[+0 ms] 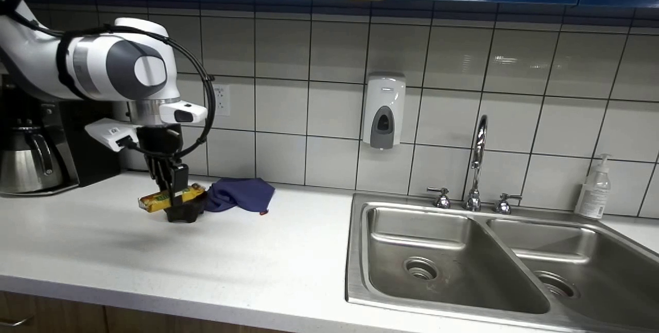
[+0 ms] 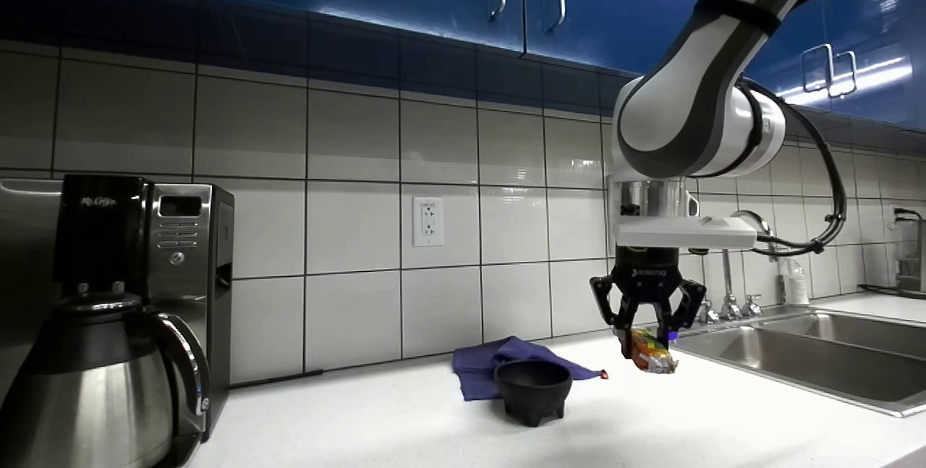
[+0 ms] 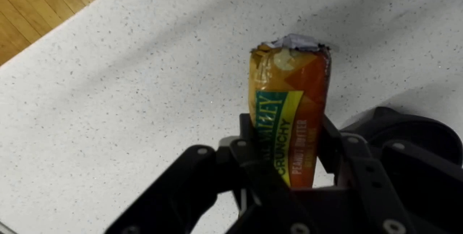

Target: Put the candy bar into the black bowl

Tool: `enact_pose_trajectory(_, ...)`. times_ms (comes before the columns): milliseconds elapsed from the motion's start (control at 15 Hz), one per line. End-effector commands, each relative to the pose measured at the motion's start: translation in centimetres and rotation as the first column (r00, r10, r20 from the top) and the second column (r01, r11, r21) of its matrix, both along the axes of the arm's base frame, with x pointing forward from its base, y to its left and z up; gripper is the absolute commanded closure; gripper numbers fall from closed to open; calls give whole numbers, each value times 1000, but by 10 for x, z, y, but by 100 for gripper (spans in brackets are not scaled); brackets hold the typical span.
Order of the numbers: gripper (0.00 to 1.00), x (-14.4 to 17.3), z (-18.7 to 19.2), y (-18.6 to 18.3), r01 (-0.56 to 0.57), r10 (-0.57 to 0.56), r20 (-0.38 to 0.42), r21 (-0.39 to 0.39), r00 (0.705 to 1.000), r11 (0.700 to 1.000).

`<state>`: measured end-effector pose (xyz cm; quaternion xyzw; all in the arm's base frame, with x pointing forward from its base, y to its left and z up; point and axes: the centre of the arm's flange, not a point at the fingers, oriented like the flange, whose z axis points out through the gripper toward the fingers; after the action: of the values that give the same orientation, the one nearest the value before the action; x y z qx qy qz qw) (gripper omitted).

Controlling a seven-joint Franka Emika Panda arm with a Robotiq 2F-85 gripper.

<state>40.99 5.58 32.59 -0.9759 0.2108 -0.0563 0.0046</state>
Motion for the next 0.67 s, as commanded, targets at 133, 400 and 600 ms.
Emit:
enact_pose_trajectory(133, 82, 30, 20, 19, -63, 64, -61, 6, 996, 998)
enact_pose_trajectory(400, 82, 52, 10, 29, -117, 118, -120, 18, 986, 993)
enact_pose_trajectory(600, 82, 68, 1, 34, -143, 144, -140, 19, 980, 990)
